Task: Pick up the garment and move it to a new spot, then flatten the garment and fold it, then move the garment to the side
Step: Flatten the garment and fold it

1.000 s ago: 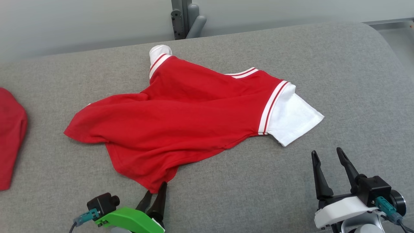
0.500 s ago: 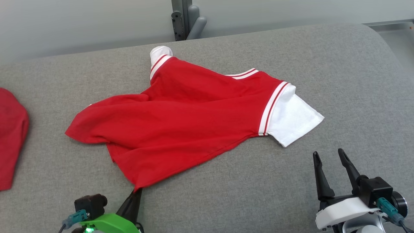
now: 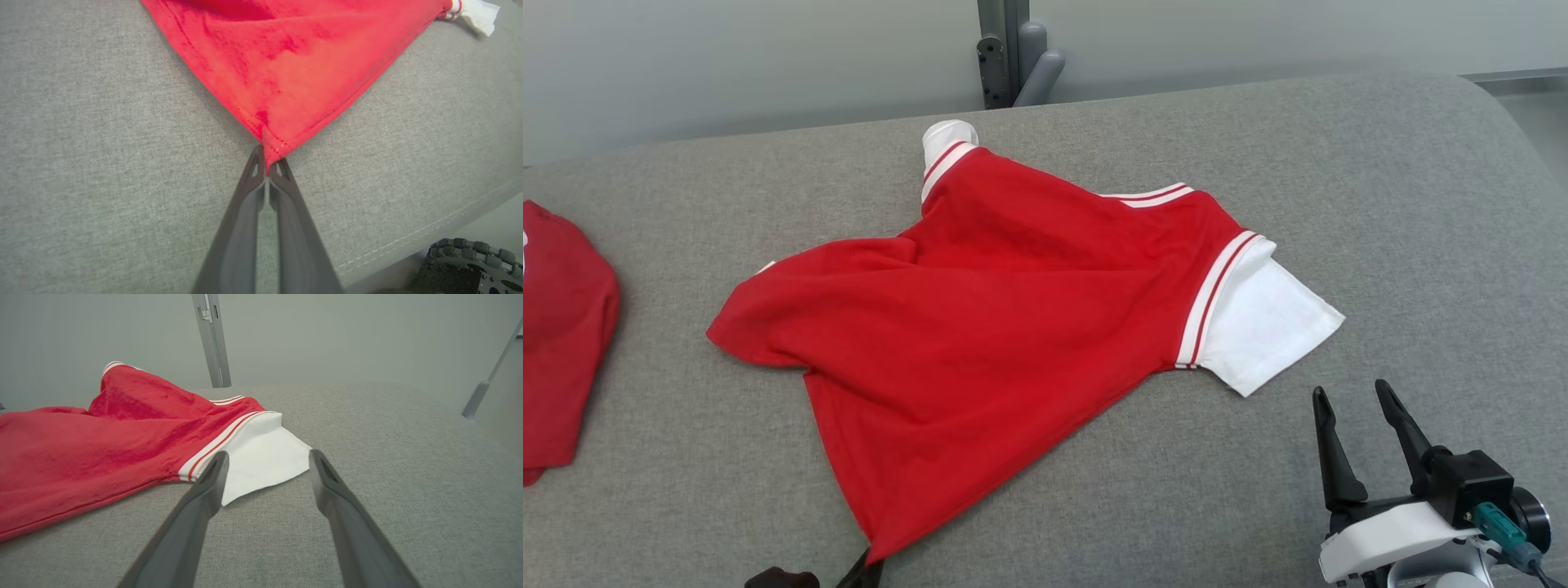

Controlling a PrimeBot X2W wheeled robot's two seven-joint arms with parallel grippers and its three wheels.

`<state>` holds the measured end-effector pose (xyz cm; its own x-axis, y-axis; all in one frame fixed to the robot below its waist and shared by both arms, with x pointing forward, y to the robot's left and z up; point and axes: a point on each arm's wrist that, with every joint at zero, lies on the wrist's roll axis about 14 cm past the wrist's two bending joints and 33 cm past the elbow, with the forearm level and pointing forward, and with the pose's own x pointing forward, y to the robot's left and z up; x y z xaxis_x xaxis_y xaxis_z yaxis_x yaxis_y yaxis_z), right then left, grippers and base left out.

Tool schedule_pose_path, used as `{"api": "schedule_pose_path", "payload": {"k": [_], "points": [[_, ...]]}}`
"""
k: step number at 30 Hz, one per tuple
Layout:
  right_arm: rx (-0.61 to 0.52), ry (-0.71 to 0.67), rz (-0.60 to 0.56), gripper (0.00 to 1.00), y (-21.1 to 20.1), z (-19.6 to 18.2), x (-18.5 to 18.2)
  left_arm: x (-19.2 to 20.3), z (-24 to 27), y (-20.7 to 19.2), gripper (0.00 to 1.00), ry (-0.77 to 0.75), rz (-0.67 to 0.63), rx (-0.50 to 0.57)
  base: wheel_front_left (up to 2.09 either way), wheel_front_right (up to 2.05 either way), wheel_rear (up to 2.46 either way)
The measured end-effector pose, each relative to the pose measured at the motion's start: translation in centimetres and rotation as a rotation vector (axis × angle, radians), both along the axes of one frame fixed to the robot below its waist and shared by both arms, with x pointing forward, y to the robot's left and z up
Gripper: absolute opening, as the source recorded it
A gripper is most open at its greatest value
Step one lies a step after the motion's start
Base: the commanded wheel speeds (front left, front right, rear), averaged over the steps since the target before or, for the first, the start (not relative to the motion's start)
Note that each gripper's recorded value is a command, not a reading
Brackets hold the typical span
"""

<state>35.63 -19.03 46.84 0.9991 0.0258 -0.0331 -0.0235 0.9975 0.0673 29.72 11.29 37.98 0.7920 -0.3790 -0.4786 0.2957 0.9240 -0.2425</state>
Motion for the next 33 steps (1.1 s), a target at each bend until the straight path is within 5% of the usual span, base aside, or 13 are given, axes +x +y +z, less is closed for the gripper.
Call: {"api": "schedule_pose_path", "payload": {"k": [3, 5, 6, 7, 20, 33], "points": [[-0.003, -0.003, 0.005, 1.0, 0.1, 0.1, -0.1, -0.2, -0.3, -0.1, 0.05, -0.01, 0.033, 0.005, 0.0, 0.0, 0.0], [-0.007, -0.002, 0.006, 1.0, 0.1, 0.1, -0.3, -0.2, -0.2, 0.0, 0.28, -0.017, 0.064, -0.002, 0.0, 0.0, 0.0], [-0.011, -0.002, 0.006, 1.0, 0.1, 0.1, -0.4, -0.3, -0.3, 0.1, 0.45, -0.014, 0.079, -0.004, 0.0, 0.0, 0.0], [-0.016, -0.002, 0.007, 1.0, 0.1, 0.1, -0.5, -0.4, -0.4, 0.2, 1.0, -0.013, 0.092, -0.004, 0.0, 0.0, 0.0], [-0.054, -0.059, -0.023, 1.0, -1.1, 1.9, -2.2, -0.4, 4.1, 4.3, 1.0, -0.209, 0.406, -0.024, 0.0, 0.0, 0.0], [-0.077, -0.07, -0.051, 1.0, -2.2, 2.2, -3.1, 0.0, 8.6, 3.3, 1.0, -0.423, 0.343, -0.081, 0.0, 0.0, 0.0]]}}
